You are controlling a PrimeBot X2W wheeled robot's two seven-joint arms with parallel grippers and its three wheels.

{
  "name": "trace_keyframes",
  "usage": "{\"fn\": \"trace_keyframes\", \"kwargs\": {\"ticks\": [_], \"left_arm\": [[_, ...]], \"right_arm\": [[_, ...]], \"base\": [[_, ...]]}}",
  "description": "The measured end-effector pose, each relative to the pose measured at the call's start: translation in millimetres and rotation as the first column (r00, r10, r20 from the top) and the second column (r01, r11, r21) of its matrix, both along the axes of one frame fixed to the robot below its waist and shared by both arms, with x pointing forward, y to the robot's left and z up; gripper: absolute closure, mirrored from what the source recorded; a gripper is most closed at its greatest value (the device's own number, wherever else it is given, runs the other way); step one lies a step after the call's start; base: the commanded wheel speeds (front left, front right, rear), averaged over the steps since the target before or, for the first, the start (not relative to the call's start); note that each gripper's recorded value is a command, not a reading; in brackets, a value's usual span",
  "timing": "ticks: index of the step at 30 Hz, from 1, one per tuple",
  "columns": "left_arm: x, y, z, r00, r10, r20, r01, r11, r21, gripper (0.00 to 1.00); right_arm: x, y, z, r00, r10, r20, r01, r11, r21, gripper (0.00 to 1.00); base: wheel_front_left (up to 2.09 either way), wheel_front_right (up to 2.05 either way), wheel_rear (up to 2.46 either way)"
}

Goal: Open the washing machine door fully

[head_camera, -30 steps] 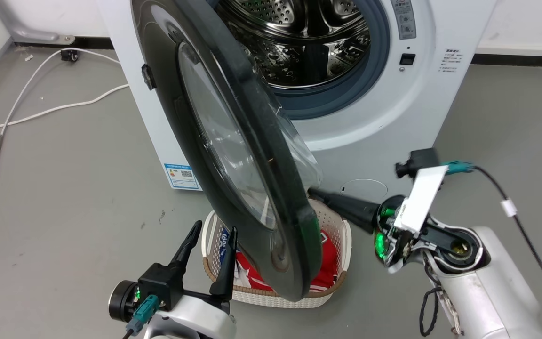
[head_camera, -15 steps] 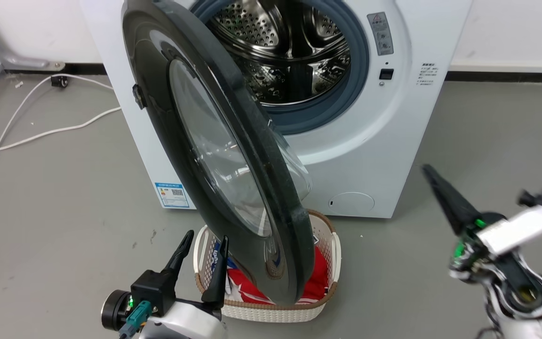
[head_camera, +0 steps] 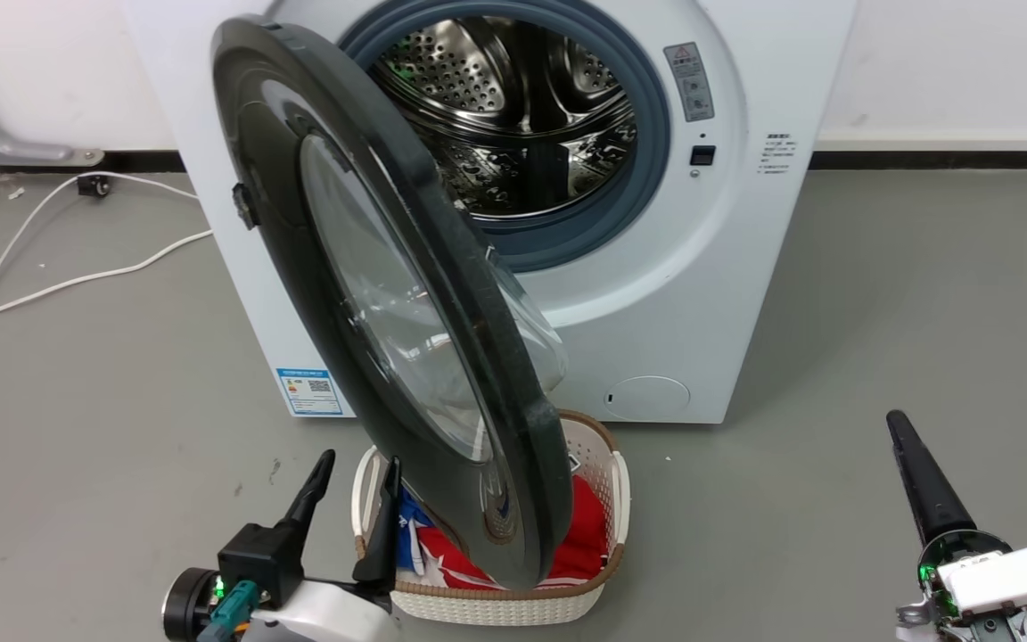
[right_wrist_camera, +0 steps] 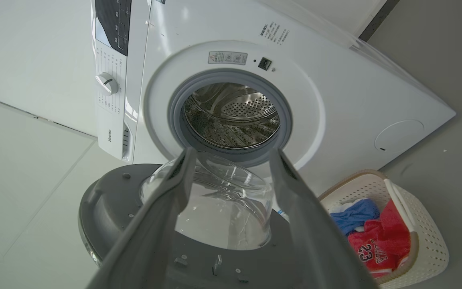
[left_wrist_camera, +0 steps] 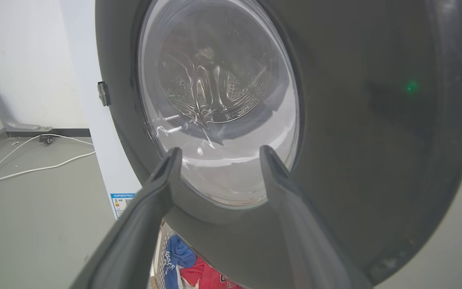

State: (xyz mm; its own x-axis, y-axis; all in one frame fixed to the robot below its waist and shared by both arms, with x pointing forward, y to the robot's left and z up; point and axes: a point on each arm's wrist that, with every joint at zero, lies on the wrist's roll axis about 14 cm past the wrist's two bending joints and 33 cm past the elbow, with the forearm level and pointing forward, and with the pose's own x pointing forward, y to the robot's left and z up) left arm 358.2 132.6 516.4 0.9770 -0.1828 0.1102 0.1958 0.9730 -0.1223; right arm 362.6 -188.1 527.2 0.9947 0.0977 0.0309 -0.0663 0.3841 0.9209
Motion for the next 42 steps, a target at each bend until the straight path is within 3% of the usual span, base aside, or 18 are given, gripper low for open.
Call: {"fn": "trace_keyframes", "kwargs": {"ticks": [4, 6, 9, 13, 18, 22, 24, 27, 32, 42], "left_arm": [[3, 0, 1, 1.000, -0.001, 0.003, 0.001, 1.000, -0.002, 0.00], [3, 0, 2, 1.000, -0.003, 0.004, 0.003, 1.000, -0.002, 0.00], [4, 1, 2, 1.000, 0.000, 0.005, 0.000, 1.000, 0.001, 0.00], [4, 5, 4, 1.000, 0.013, 0.008, -0.013, 1.000, 0.005, 0.00], [6, 8, 5, 1.000, 0.022, 0.011, -0.022, 1.000, 0.011, 0.00], [5, 11, 4, 1.000, 0.026, 0.006, -0.026, 1.000, 0.017, 0.00], [4, 12, 2, 1.000, 0.029, 0.002, -0.029, 0.999, 0.017, 0.00], [4, 15, -1, 0.999, 0.039, -0.008, -0.038, 0.999, 0.020, 0.00], [4, 16, -5, 0.999, 0.041, -0.024, -0.041, 0.999, 0.016, 0.00], [5, 15, -7, 0.999, 0.038, -0.030, -0.038, 0.999, 0.017, 0.00]], "right_arm": [[-3, -14, 12, 0.996, -0.075, 0.057, 0.081, 0.988, -0.133, 0.00], [-4, -23, 19, 0.990, -0.103, 0.092, 0.123, 0.960, -0.253, 0.00], [-5, -33, 32, 0.980, -0.122, 0.155, 0.180, 0.873, -0.452, 0.00], [-6, -41, 40, 0.973, -0.122, 0.196, 0.225, 0.700, -0.678, 0.00], [-7, -30, 50, 0.970, -0.085, 0.226, 0.235, 0.538, -0.809, 0.00], [-8, -20, 46, 0.975, -0.052, 0.216, 0.216, 0.454, -0.864, 0.00], [-11, -16, 38, 0.980, -0.044, 0.193, 0.193, 0.430, -0.882, 0.00], [-15, -12, 20, 0.988, -0.043, 0.147, 0.151, 0.425, -0.893, 0.00], [-17, -5, -1, 0.995, -0.035, 0.097, 0.103, 0.449, -0.888, 0.00], [-18, -5, -12, 0.996, -0.040, 0.077, 0.087, 0.458, -0.885, 0.00]], "base": [[0.00, 0.00, 0.00], [0.00, 0.00, 0.00], [0.00, 0.00, 0.00], [0.00, 0.00, 0.00], [0.00, 0.00, 0.00], [0.00, 0.00, 0.00], [0.00, 0.00, 0.00], [0.00, 0.00, 0.00], [0.00, 0.00, 0.00], [0.00, 0.00, 0.00]]}}
